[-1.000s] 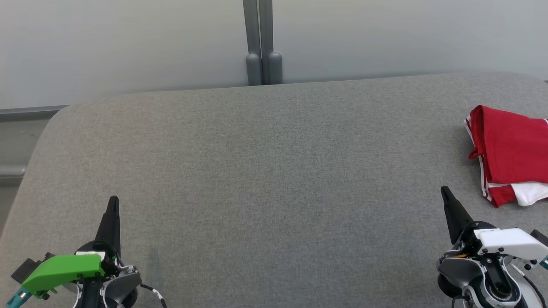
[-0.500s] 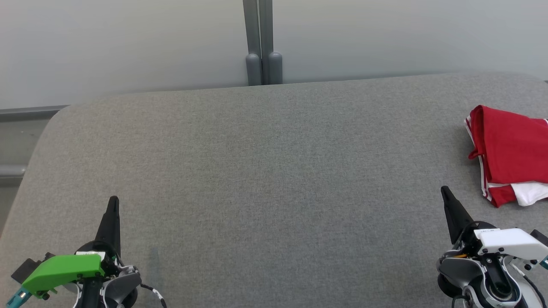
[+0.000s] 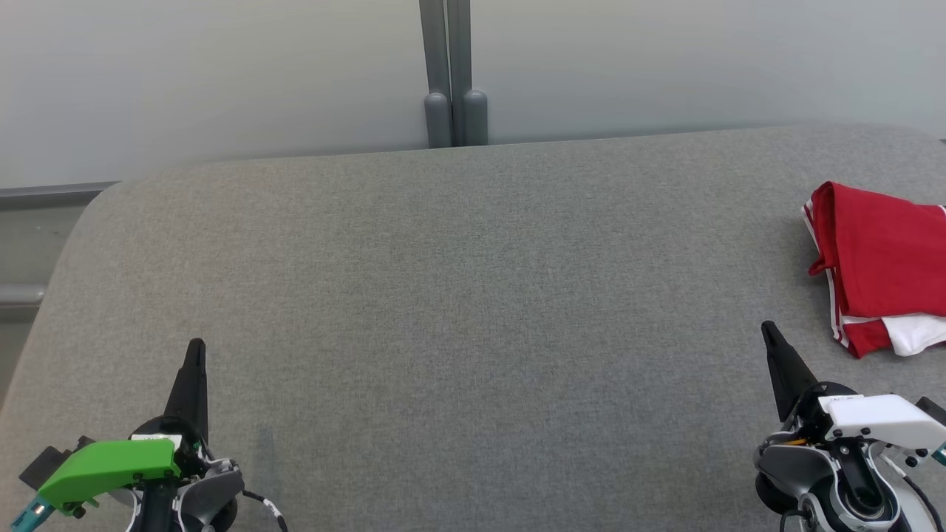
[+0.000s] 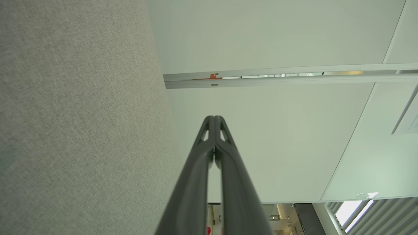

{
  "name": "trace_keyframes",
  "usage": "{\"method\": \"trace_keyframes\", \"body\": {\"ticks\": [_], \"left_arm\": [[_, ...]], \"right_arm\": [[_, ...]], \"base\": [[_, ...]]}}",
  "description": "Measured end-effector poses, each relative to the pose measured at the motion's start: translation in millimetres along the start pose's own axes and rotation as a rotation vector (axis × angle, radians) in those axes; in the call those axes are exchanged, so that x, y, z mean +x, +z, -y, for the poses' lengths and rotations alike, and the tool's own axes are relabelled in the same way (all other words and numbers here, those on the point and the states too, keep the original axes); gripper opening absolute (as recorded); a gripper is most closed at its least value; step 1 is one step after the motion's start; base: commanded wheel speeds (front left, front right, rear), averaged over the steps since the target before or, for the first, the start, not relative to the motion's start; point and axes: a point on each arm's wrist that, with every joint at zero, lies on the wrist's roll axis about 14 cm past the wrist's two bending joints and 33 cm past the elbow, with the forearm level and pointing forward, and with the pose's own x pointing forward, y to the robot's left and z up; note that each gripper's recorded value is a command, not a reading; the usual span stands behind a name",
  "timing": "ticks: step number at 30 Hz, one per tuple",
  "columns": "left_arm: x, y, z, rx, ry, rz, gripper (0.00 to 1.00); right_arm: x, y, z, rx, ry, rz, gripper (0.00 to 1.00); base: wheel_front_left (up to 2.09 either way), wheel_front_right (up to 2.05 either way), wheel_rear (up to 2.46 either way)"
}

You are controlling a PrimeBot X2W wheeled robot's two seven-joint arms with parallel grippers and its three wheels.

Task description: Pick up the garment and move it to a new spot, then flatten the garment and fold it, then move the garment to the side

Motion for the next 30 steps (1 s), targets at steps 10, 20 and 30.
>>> {"method": "trace_keyframes", "body": {"ticks": [10,20,30], "left_arm": [[0.0,0.0,0.0,0.000,0.000,0.000,0.00],[0.0,0.0,-0.1,0.000,0.000,0.000,0.00],[0.0,-0.1,0.0,0.000,0.000,0.000,0.00]], "right_arm": [[0.0,0.0,0.0,0.001,0.000,0.000,0.00],[0.0,0.2,0.0,0.000,0.000,0.001,0.00],[0.0,-0.1,0.0,0.000,0.000,-0.001,0.00]], "base": [[0.00,0.00,0.00],[0.00,0.00,0.00],[0.00,0.00,0.00]]}}
